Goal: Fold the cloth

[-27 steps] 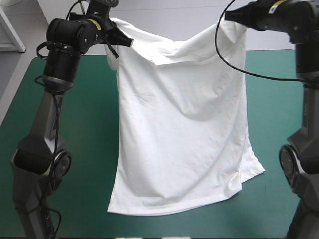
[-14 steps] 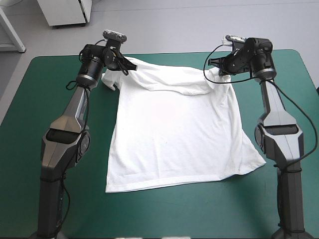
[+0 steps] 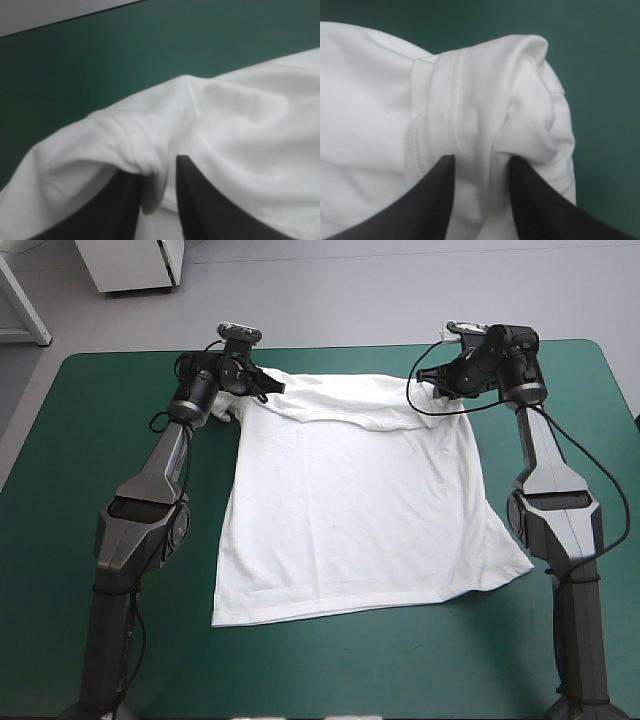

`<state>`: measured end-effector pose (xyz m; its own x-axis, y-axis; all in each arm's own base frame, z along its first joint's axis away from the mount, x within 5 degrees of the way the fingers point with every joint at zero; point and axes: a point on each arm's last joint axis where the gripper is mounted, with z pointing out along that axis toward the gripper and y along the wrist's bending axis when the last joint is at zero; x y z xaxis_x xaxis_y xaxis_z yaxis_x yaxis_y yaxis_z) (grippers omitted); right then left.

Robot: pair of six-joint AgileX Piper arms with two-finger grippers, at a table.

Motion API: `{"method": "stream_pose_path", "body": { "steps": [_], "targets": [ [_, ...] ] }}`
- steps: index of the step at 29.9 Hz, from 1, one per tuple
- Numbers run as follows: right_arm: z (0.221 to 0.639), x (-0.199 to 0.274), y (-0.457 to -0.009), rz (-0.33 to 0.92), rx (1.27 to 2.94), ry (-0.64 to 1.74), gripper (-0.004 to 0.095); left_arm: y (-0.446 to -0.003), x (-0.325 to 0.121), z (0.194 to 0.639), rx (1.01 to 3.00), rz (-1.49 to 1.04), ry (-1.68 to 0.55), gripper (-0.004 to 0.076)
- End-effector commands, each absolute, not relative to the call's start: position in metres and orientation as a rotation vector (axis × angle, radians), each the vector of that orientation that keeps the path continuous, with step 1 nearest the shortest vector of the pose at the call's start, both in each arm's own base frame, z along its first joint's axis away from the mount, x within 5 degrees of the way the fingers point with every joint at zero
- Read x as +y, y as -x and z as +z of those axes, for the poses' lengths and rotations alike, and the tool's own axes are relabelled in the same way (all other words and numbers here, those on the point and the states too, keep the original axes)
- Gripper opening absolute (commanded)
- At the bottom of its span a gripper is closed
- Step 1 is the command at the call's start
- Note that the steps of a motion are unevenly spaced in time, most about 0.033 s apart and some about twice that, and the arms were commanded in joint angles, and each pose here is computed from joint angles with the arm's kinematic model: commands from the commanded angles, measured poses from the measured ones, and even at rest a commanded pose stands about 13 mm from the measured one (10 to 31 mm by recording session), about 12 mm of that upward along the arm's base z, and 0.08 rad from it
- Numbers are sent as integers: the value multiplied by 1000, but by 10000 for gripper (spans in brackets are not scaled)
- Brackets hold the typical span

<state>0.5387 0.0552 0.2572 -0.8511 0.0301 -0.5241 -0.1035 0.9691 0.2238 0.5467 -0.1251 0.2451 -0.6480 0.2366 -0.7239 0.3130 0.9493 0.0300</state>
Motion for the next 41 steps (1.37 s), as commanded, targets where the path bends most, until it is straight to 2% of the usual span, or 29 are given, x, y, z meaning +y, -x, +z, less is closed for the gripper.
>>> {"method": "stream_pose_path", "body": {
  "steps": [1,3,5,12,20,25,28,33,41],
  "targets": [
    [321,52,-524,350,2406,45,541,-528,-124,321,2149,-189,-339,380],
    [333,51,-519,346,2385,51,535,-520,-122,330,2188,-176,-365,490],
    [349,50,-513,325,2352,70,515,-511,-121,343,2204,-177,-374,524],
    [418,47,-476,289,2215,113,493,-466,-111,420,2111,-126,-476,464],
    [501,45,-406,304,2062,132,492,-377,-93,510,2041,-96,-534,415],
    [520,42,-355,322,2101,124,487,-311,-79,567,1888,-108,-496,415],
    [522,42,-318,348,2136,123,469,-278,-71,584,1858,-115,-466,415],
    [501,39,-271,344,2234,128,446,-241,-64,566,1976,-135,-485,415],
    [434,32,-217,303,2443,114,446,-197,-58,480,2274,-200,-536,415]
  ]
}}
